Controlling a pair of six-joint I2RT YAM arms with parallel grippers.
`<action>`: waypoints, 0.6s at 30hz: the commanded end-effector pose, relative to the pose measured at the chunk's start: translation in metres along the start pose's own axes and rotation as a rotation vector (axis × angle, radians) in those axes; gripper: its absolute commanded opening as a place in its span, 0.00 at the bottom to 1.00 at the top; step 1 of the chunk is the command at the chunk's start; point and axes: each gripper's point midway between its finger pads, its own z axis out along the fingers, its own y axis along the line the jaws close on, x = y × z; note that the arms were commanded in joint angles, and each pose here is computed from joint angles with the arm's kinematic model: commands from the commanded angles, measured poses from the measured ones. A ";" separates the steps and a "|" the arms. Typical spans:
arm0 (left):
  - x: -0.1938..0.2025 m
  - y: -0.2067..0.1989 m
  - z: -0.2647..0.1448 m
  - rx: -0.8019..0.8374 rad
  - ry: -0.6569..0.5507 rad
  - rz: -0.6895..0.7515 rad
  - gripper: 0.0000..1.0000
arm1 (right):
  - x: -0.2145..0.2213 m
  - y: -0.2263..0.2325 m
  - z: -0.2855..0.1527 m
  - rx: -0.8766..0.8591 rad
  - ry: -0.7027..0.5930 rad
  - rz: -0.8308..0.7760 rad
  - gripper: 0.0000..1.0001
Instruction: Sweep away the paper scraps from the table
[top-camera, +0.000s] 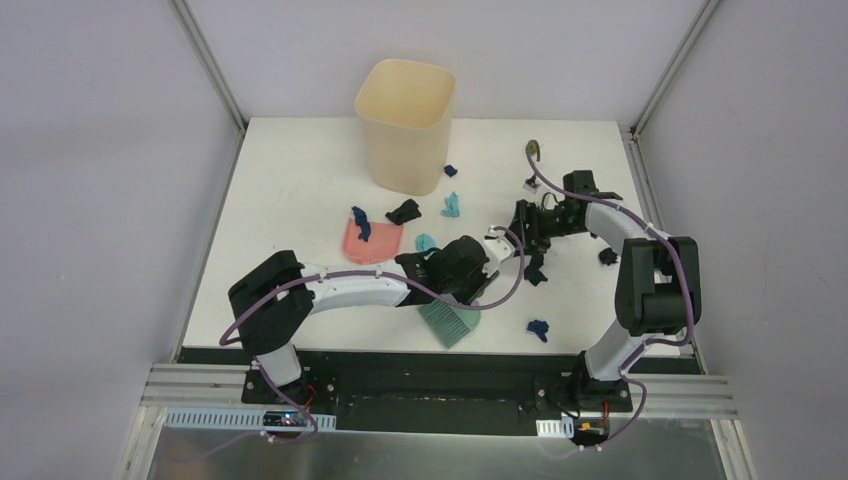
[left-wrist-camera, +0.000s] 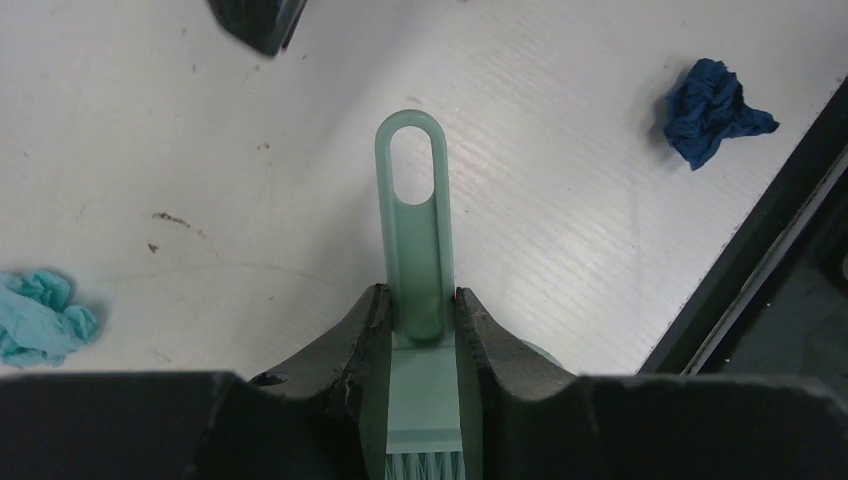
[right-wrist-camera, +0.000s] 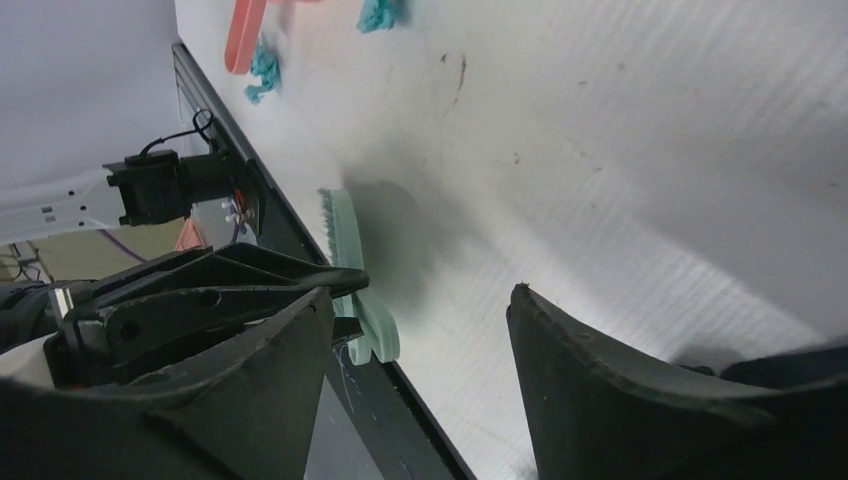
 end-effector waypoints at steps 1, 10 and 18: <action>-0.041 -0.011 -0.014 0.021 -0.158 0.121 0.00 | -0.002 0.026 0.001 -0.085 0.024 -0.079 0.68; -0.044 0.005 -0.014 -0.097 -0.134 0.189 0.00 | 0.012 0.046 0.009 -0.178 0.086 -0.105 0.60; -0.053 0.012 -0.020 -0.139 -0.174 0.195 0.00 | 0.022 0.059 0.013 -0.229 0.123 -0.128 0.59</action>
